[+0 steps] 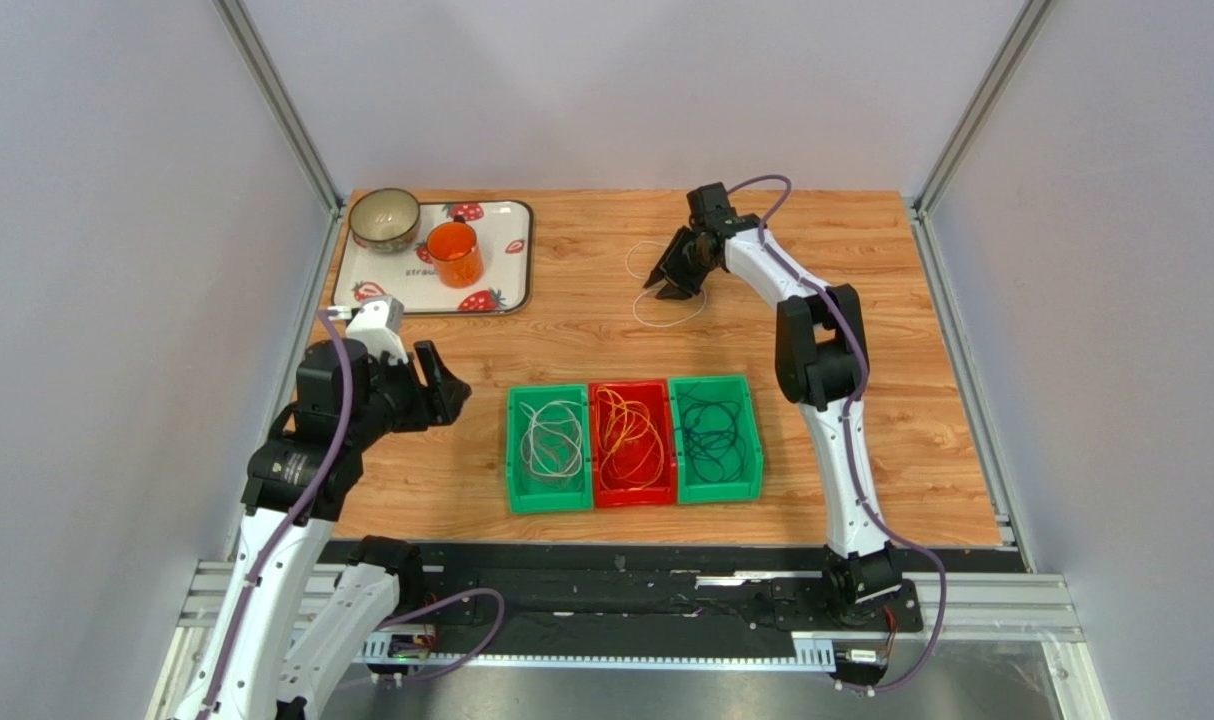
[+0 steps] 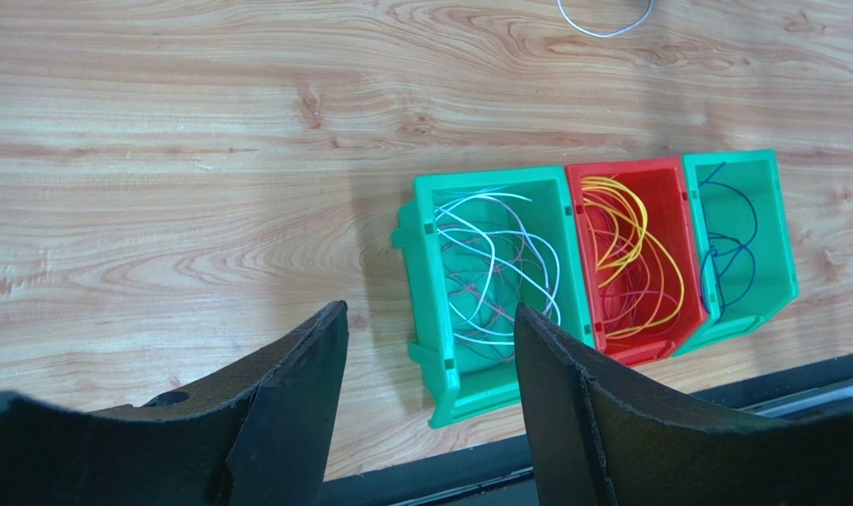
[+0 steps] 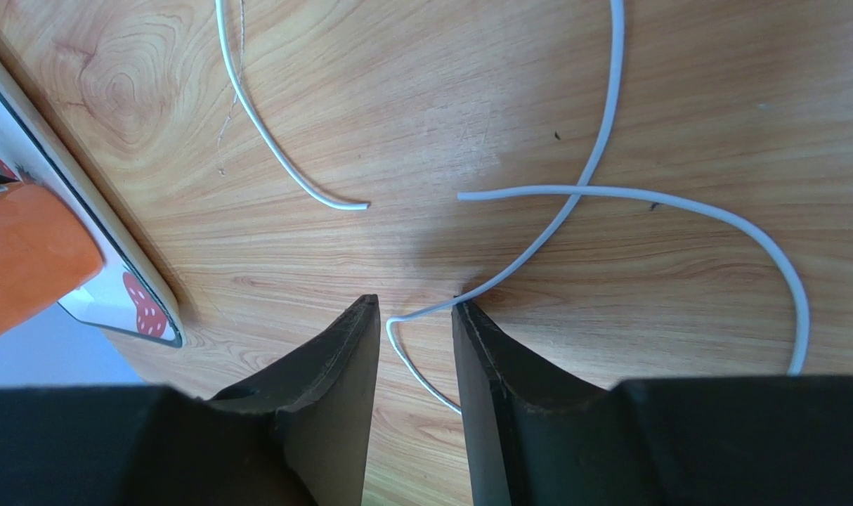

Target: Untangle the cables

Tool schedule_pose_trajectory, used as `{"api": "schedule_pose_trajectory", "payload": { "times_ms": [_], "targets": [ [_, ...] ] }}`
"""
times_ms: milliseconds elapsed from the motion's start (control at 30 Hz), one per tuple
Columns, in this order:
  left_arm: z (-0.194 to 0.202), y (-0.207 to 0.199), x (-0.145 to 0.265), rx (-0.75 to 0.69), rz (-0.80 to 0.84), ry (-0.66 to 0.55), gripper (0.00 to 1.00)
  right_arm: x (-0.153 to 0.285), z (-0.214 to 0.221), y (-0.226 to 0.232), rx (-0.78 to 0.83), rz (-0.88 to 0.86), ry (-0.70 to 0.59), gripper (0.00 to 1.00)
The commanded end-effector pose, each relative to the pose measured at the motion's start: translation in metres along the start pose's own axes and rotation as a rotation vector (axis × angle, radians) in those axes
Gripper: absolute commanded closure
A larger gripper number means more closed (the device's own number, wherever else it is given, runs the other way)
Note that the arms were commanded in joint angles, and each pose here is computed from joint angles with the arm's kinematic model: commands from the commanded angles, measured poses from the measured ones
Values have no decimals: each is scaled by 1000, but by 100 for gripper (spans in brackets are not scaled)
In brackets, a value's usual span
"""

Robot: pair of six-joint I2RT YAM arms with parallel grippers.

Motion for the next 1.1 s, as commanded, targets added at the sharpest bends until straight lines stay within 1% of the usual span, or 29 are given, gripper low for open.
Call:
{"api": "schedule_pose_trajectory", "payload": {
  "times_ms": [0, 133, 200, 233, 300, 333, 400, 433, 500, 533, 633, 767, 833, 867, 900, 933, 1067],
  "targets": [
    [-8, 0, 0, -18, 6, -36, 32, 1, 4, 11, 1, -24, -10, 62],
    [-7, 0, -1, -17, 9, -34, 32, -2, 4, 14, -1, -32, -24, 62],
    [-8, 0, 0, -18, 8, -36, 32, -7, 3, 12, -3, -24, -29, 64],
    [-8, 0, 0, -19, 9, -36, 32, -6, 0, 14, -3, -29, -39, 70],
    [-7, 0, 0, -19, 10, -36, 33, -9, -2, 14, -6, -26, -46, 75],
    [-8, 0, 0, -19, 9, -39, 33, -11, -1, 13, -8, -22, -43, 81],
    [-8, 0, 1, -19, 9, -40, 33, -10, -5, 14, -7, -20, -58, 86],
    [-8, 0, 1, -19, 9, -40, 33, -9, -6, 14, -6, -20, -61, 91],
    [-8, 0, 1, -19, 11, -40, 33, -7, -7, 16, -2, -23, -68, 98],
    [-8, 0, 1, -20, 10, -42, 33, -7, -7, 15, 1, -22, -70, 100],
    [-8, -1, 1, -20, 11, -42, 33, 2, -8, 20, 13, -37, -77, 100],
    [-8, -1, 1, -20, 13, -43, 33, 24, -7, 34, 50, -80, -88, 100],
    [-8, -1, 2, -20, 13, -43, 33, 42, -4, 43, 67, -112, -95, 100],
    [-8, -1, 2, -20, 15, -44, 33, 50, -6, 52, 78, -152, -99, 100],
    [-8, -1, 2, -20, 16, -43, 33, 67, -3, 65, 95, -196, -107, 100],
    [-8, -1, 2, -19, 15, -44, 33, 71, 1, 65, 104, -206, -99, 100],
    [-8, -2, 2, -17, 16, -45, 33, 112, 16, 97, 199, -350, -84, 100]
  ]
}}
Point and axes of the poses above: each gripper's point midway between its finger pads, its own x axis back along the fingers, its own y axis along the line the jaws close on, z = x × y, the point moved 1 cm from there along x, back along the fingers, and after that the axes turned 11 degrees about -x, right-handed, at the moved point
